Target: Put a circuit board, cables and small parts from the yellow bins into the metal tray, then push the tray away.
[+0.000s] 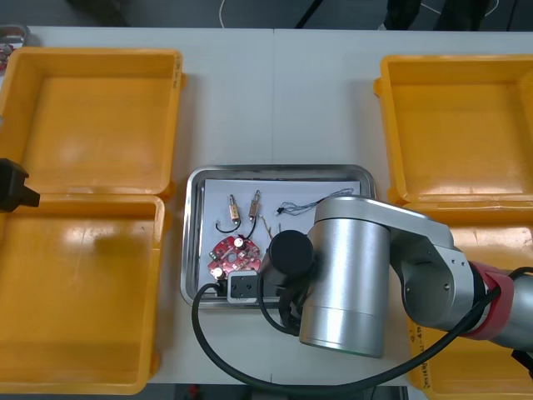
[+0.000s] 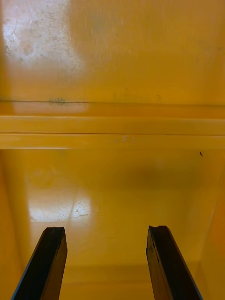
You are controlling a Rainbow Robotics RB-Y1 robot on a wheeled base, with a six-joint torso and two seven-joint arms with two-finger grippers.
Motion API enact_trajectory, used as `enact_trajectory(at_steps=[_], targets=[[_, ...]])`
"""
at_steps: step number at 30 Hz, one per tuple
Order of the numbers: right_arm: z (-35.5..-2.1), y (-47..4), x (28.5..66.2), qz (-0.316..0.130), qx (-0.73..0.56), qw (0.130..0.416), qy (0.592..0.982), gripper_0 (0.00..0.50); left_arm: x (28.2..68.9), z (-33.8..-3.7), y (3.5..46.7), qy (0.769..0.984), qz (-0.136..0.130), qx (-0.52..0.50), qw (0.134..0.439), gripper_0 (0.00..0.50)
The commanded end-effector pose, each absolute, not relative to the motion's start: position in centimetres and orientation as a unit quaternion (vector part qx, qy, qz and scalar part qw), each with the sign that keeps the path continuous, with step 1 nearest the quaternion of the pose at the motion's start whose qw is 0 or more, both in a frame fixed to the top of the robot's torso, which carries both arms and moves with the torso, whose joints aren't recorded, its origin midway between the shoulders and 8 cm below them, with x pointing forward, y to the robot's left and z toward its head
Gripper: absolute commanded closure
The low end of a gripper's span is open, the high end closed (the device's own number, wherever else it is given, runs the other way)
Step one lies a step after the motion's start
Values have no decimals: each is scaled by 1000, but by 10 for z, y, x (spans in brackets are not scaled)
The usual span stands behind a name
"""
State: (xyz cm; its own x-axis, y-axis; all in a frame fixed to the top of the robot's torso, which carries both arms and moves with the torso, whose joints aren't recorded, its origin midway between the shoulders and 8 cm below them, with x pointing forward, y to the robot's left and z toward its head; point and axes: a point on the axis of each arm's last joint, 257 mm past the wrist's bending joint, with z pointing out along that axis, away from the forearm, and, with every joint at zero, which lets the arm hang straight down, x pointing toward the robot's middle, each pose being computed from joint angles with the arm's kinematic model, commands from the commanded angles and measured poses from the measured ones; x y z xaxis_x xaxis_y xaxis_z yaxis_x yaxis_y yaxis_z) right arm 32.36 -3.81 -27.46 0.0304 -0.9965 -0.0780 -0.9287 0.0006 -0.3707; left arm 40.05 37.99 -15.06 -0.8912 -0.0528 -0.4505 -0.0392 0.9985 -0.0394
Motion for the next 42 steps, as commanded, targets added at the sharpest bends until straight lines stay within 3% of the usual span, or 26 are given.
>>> enact_trajectory(at_steps=[1,25,42], targets=[[-274,-16,322,-96,-710,168,677,0,396,-135,396,970,17,6,244,0],[-312,-8,315,-88,-698,144,696,0,396,-135,396,970,17,6,244,0],[-328,2,307,-89,-686,164,703,0,396,-135,396,970,17,6,244,0]])
